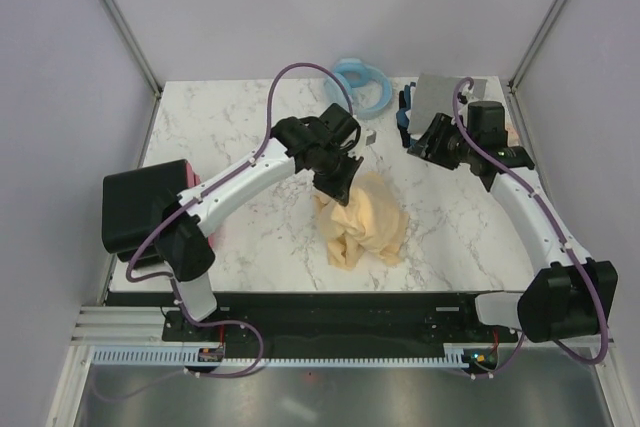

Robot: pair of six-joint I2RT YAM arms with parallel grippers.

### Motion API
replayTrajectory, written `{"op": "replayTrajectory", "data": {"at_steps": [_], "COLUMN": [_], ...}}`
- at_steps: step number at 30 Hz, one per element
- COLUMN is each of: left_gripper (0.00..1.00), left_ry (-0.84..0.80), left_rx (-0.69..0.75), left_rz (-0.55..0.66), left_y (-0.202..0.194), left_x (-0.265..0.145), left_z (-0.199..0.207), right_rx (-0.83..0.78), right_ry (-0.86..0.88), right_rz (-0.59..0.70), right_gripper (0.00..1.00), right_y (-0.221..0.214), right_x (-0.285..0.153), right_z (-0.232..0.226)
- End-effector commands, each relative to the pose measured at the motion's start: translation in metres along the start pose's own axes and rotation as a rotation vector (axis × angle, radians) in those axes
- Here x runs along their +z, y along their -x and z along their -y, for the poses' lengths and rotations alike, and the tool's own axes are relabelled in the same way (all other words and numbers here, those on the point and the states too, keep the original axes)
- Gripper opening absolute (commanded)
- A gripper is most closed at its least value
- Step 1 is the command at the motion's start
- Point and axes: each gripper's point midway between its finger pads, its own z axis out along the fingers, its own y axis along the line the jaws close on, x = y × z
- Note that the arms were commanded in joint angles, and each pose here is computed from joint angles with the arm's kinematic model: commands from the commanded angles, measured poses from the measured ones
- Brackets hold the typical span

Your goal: Fold and stack the t-shirts

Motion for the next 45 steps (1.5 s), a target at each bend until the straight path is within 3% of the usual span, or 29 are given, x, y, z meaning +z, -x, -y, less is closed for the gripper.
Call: {"op": "replayTrajectory", "data": {"at_steps": [1, 5, 12, 16, 21, 26, 30, 34, 35, 37, 41, 43, 45], "left_gripper": [0.09, 0.13, 0.27, 0.27, 0.27, 0.27, 0.28, 0.41, 0.41, 0.41, 0.42, 0.51, 0.51], "left_ry": [0.134, 0.196, 0.289, 0.313, 0.324, 0.327, 0.328, 0.321, 0.324, 0.379, 0.440, 0.478, 0.480], "left_rx": [-0.076, -0.110, -0.157, -0.199, -0.225, -0.225, -0.229, -0.231, -0.234, -0.248, -0.274, -0.305, -0.328], "left_rz": [-0.092, -0.128, -0.066, -0.055, -0.057, -0.077, -0.089, -0.063, -0.046, -0.016, 0.064, 0.118, 0.156], "left_y": [-0.019, -0.025, -0.009, -0.009, -0.012, -0.015, -0.017, -0.013, -0.011, -0.007, 0.003, 0.007, 0.009], "left_x": [0.034, 0.043, 0.028, 0.021, 0.019, 0.026, 0.028, 0.024, 0.020, 0.012, -0.011, -0.025, -0.036], "left_z": [-0.057, -0.082, -0.113, -0.129, -0.139, -0.142, -0.143, -0.141, -0.140, -0.149, -0.157, -0.159, -0.157], "right_rx": [-0.040, -0.038, -0.065, -0.108, -0.119, -0.149, -0.177, -0.169, -0.184, -0.235, -0.185, -0.153, -0.178], "right_ry": [0.060, 0.088, 0.119, 0.109, 0.076, 0.077, 0.046, 0.080, 0.051, -0.173, -0.428, -0.491, -0.589], "right_rz": [-0.001, -0.042, -0.095, -0.195, -0.389, -0.459, -0.458, -0.470, -0.457, -0.367, 0.002, 0.076, 0.095], "right_gripper": [0.56, 0.56, 0.57, 0.57, 0.58, 0.59, 0.61, 0.61, 0.62, 0.60, 0.59, 0.61, 0.63], "right_y": [0.009, 0.004, -0.007, -0.037, -0.108, -0.145, -0.145, -0.145, -0.140, -0.118, -0.019, 0.009, 0.037], "right_x": [0.000, 0.006, 0.009, 0.008, 0.010, 0.007, 0.009, 0.013, 0.015, 0.016, -0.011, -0.019, -0.022], "right_z": [-0.014, -0.017, -0.022, -0.021, -0.012, -0.013, -0.010, -0.018, -0.015, 0.020, 0.055, 0.071, 0.089]}}
